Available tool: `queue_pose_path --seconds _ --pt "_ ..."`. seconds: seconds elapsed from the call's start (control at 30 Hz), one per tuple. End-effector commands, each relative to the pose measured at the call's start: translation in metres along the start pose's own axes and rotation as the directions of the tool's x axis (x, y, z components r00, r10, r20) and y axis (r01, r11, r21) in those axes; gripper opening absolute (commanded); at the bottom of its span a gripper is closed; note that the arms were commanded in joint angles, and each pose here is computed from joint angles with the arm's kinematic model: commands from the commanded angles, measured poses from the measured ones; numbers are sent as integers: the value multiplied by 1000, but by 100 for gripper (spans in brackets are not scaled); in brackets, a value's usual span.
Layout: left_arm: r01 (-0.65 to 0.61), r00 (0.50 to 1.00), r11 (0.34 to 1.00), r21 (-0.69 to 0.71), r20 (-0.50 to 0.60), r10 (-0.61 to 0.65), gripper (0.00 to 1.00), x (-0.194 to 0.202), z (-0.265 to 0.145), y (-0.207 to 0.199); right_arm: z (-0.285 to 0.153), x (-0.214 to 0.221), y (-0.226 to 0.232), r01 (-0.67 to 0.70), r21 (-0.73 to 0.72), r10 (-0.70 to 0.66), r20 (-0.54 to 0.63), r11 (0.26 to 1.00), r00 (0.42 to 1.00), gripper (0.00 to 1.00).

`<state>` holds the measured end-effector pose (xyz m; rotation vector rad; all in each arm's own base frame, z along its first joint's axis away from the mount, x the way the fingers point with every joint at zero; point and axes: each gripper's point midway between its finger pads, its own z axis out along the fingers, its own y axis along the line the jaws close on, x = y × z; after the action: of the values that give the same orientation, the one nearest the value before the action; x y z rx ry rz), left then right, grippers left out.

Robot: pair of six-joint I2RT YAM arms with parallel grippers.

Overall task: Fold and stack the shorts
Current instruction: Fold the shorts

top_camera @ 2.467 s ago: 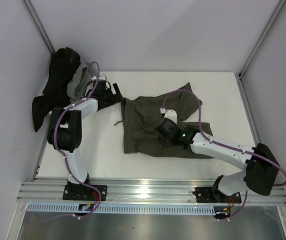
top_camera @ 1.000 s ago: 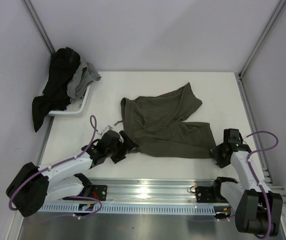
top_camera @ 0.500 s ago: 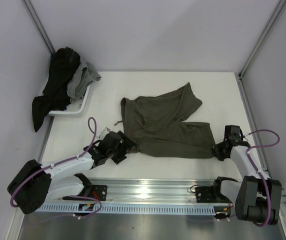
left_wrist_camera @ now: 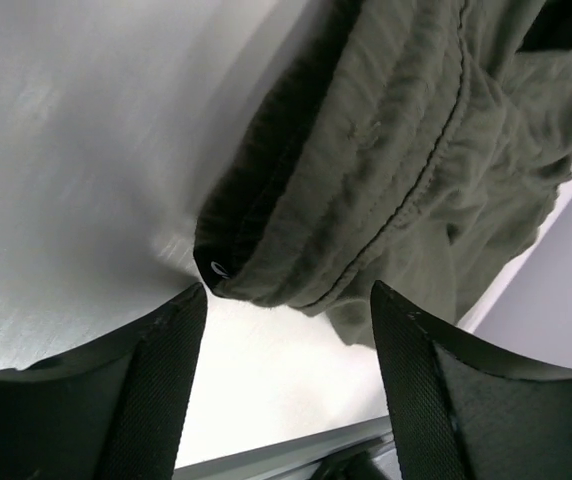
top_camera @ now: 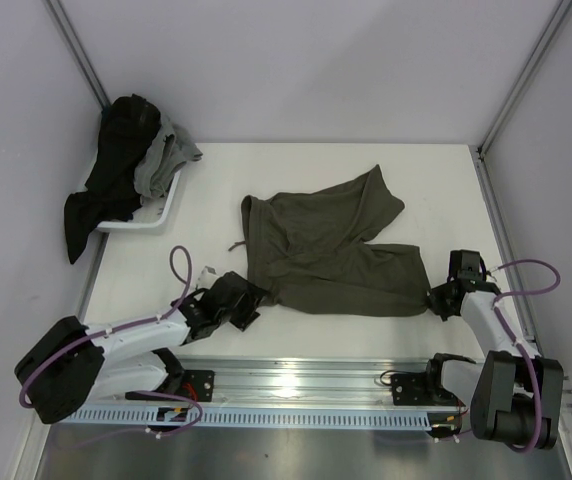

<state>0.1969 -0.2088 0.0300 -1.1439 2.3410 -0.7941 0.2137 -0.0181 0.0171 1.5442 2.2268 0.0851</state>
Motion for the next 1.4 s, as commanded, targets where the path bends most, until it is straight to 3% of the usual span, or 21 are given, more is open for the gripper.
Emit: queue_pose_path --seconds 0.0,0.2,0.33,0.4,0.43,0.53,0.67,0.9,1.17,1.33,1.37 --pt "60 993 994 -90 107 -50 69 -17 8 38 -5 -8 4 -11 -23 12 37 1000 999 0" --pt "49 976 991 -123 218 -21 64 -37 9 41 -11 -12 7 4 -41 -2 53 999 999 0" --pt "27 964 987 -157 266 16 44 -46 10 46 -22 -17 8 37 -27 -35 59 999 998 0" --pt "20 966 989 -146 259 19 30 -44 14 46 -26 -18 8 44 -27 -42 62 999 997 0" --pt "22 969 989 -147 248 16 18 -42 15 48 -29 -18 4 47 -13 -46 62 999 997 0" --pt "-7 974 987 -161 223 43 0 -37 18 51 -45 -23 1 53 -26 -50 98 998 994 0" --pt "-79 975 980 -182 193 114 0 -34 12 41 -78 -39 2 92 -70 -78 184 993 980 0" --pt "-170 970 962 -215 136 201 0 -33 -19 28 -121 -37 -6 99 -132 -65 234 986 970 0" --pt "-113 993 994 -11 -17 113 0 -5 -48 17 -184 -60 5 88 -234 -7 327 968 945 0" --pt "-81 993 996 46 94 76 0 -30 -72 0 -192 -72 32 120 -284 -13 349 951 937 0" --pt "-69 991 993 91 118 58 0 -36 -85 -19 -189 -75 41 133 -268 -35 339 954 940 0"
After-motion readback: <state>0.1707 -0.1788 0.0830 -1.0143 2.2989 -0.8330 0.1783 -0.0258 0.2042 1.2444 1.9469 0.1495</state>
